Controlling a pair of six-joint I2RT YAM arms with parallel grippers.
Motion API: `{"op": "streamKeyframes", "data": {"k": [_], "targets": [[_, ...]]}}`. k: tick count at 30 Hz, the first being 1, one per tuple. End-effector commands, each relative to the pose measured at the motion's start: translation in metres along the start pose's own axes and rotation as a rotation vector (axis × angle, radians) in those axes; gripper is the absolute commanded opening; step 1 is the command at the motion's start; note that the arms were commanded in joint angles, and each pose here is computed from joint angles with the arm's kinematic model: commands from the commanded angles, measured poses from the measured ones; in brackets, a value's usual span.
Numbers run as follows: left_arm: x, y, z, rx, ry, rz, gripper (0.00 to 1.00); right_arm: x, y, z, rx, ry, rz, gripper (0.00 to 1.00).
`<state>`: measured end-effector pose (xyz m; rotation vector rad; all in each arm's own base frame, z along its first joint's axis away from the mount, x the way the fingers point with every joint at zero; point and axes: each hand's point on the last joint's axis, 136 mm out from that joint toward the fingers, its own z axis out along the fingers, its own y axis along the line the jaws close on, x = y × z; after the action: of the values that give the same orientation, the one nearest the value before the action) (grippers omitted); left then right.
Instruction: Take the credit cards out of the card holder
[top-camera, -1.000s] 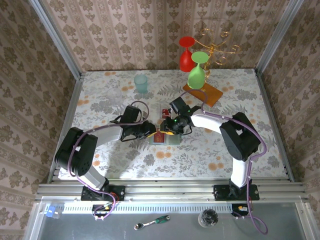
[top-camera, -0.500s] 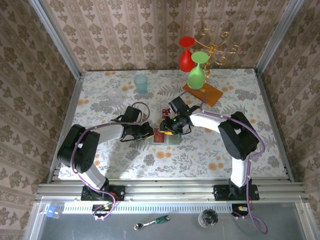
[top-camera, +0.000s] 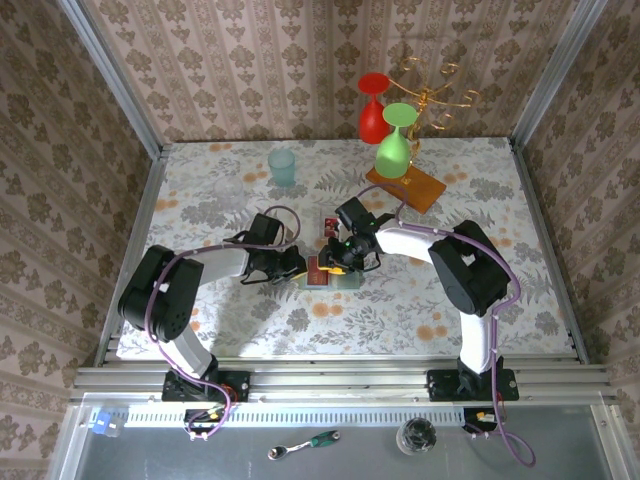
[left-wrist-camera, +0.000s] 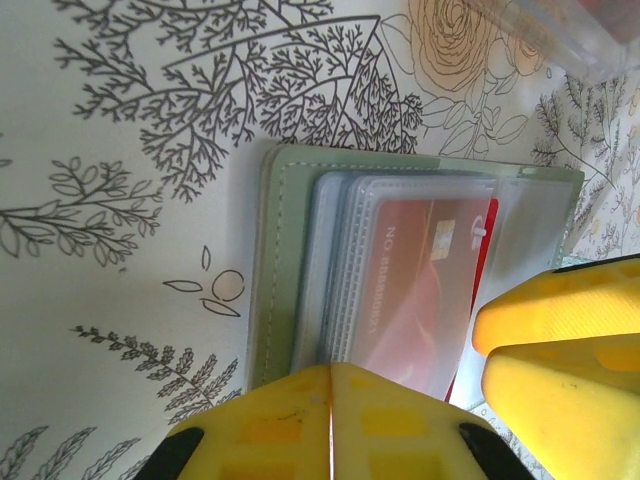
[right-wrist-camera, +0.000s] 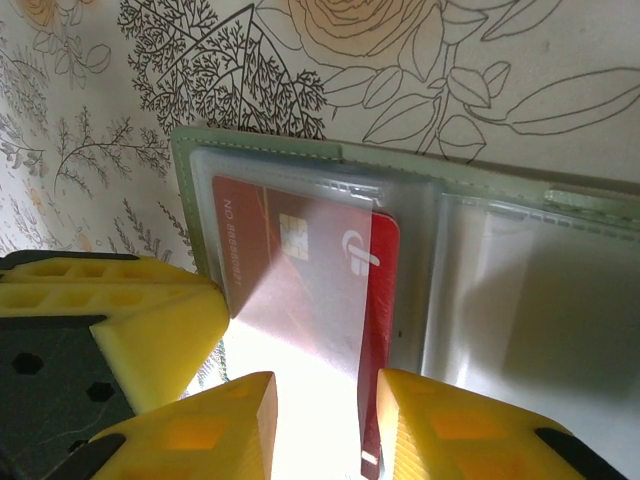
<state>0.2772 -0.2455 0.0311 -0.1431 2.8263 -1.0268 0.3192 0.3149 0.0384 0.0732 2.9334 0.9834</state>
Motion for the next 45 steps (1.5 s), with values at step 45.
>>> {"op": "streamKeyframes", "data": {"k": [45], "targets": [[-0.009, -0.023, -0.014, 0.023, -0.014, 0.055, 0.10, -0.003, 0.007, -0.015, 0.025, -0.038, -0.062, 0.34]]}}
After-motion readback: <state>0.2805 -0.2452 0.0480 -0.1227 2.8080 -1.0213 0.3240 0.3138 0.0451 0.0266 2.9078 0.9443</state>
